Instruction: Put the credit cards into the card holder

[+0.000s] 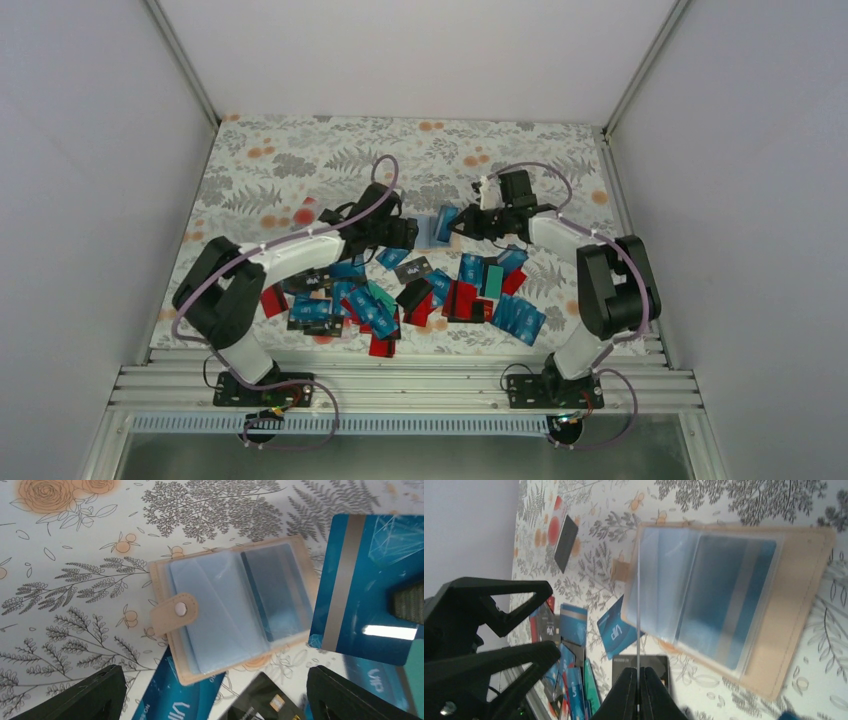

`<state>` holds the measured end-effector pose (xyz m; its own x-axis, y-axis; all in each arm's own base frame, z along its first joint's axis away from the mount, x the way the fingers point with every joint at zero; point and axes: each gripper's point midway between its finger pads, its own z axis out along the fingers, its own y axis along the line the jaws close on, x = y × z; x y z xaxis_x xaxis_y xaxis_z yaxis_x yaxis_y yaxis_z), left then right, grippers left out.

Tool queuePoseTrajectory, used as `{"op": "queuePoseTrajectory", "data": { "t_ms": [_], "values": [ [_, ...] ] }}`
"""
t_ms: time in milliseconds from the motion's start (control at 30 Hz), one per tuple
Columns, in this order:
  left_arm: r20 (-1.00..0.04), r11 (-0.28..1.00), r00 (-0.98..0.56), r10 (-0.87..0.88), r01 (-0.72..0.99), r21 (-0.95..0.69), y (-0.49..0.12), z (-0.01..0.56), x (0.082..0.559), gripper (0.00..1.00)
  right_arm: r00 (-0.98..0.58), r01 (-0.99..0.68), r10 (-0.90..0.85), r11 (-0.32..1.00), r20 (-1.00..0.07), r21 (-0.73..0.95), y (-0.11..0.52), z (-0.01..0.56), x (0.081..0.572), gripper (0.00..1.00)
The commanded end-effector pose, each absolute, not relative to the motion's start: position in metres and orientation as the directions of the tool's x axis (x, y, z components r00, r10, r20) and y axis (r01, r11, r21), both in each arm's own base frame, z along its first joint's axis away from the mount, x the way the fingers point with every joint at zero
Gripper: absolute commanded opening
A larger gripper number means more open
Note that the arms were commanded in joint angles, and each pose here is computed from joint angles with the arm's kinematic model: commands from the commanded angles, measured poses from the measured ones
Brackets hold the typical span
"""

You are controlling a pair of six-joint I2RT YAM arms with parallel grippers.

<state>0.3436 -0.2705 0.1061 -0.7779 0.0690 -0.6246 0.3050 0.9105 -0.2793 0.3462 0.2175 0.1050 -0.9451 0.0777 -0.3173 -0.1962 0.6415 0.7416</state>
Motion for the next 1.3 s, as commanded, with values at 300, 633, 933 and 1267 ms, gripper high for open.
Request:
{"op": "queuePoseTrajectory", "data": {
  "t_ms": [300, 633, 933, 1267],
  "values": [
    [-0.542, 0.967, -0.834, 0.100, 0.209, -0.143, -0.254, 0.059, 0.352, 0.78, -0.929, -0.296, -0.004, 0.610, -0.371, 0.735, 0.234, 0.089, 0.387, 0.04],
    [-0.501, 0.976, -0.860, 0.095, 0.179, -0.123, -0.240, 0.036, 0.340, 0.62, -0.936, -0.301, -0.033, 0.585, -0.349, 0.753, 0.241, 0.073, 0.394, 0.04],
    [-0.489, 0.978, -0.867, 0.096, 0.175, -0.118, -0.237, 0.027, 0.343, 0.56, -0.948, -0.286, -0.052, 0.575, -0.315, 0.766, 0.246, 0.055, 0.393, 0.04],
    [-0.487, 0.967, -0.866, 0.114, 0.210, -0.146, -0.246, 0.019, 0.344, 0.49, -0.960, -0.267, -0.078, 0.541, -0.269, 0.797, 0.255, 0.049, 0.385, 0.05]
  ]
}}
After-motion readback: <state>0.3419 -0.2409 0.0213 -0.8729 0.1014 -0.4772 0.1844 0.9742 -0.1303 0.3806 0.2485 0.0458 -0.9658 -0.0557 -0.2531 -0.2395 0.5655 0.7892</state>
